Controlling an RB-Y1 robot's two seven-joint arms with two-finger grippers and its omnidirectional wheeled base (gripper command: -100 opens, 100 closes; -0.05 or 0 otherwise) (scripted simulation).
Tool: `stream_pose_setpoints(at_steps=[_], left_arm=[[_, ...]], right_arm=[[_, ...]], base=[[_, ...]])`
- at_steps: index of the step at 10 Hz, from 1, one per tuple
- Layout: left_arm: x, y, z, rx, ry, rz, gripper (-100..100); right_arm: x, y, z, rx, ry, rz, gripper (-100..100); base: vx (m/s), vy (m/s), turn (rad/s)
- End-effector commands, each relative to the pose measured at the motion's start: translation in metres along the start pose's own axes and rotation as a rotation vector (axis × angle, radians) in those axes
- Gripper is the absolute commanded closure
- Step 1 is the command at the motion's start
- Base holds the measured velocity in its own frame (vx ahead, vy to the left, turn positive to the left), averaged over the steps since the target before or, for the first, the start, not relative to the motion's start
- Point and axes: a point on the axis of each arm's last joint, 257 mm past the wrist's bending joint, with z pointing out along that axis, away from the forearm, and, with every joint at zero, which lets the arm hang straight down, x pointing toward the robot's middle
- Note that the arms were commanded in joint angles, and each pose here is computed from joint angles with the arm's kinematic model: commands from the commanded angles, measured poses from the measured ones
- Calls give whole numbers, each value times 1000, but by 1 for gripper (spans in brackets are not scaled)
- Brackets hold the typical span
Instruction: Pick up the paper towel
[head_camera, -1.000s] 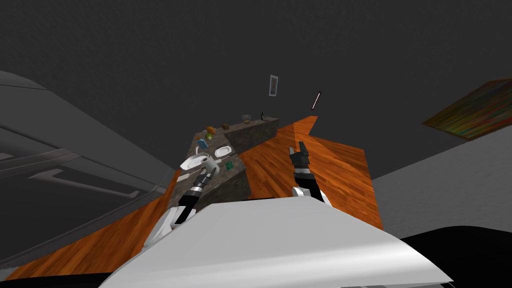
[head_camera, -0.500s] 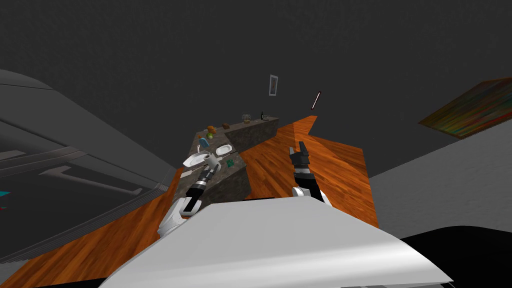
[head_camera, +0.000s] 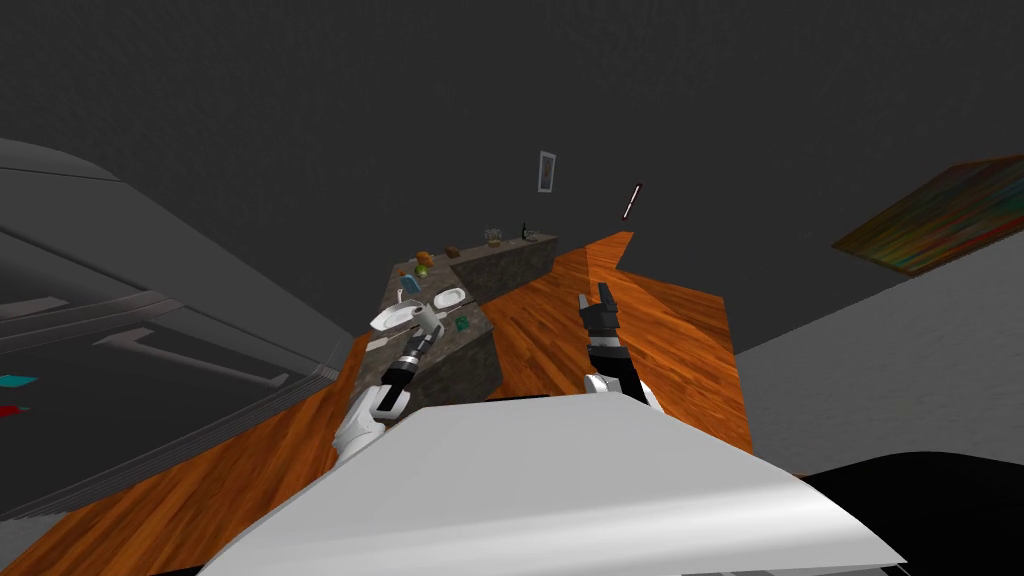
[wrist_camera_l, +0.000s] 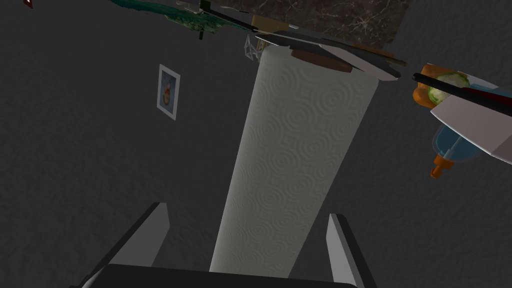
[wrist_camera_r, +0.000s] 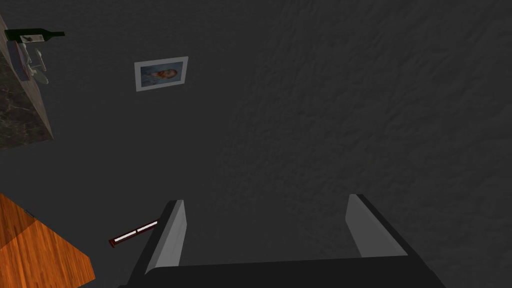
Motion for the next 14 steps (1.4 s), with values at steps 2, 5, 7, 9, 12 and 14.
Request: stream_pose_setpoints(at_steps=[2, 5, 7, 9, 12, 14], left_arm=[[-4, -3, 23, 13, -14, 6, -100], [-3, -2, 42, 15, -13, 11, -100], [-1, -2, 51, 14, -11, -3, -100], [-4, -3, 64, 18, -15, 15, -100], [-8, -4, 88, 19, -17, 21, -100], [-1, -2, 97, 9, -2, 1, -100]], right_arm=[[0, 0, 0, 0, 0, 0, 0], [0, 0, 0, 0, 0, 0, 0], [0, 0, 0, 0, 0, 0, 0], [0, 0, 0, 0, 0, 0, 0], [0, 0, 0, 0, 0, 0, 0], [0, 0, 0, 0, 0, 0, 0]], base=[[-77, 3, 5], [-41, 3, 2], [-60, 1, -1], [-35, -4, 4], [-65, 3, 2], [-62, 6, -1]])
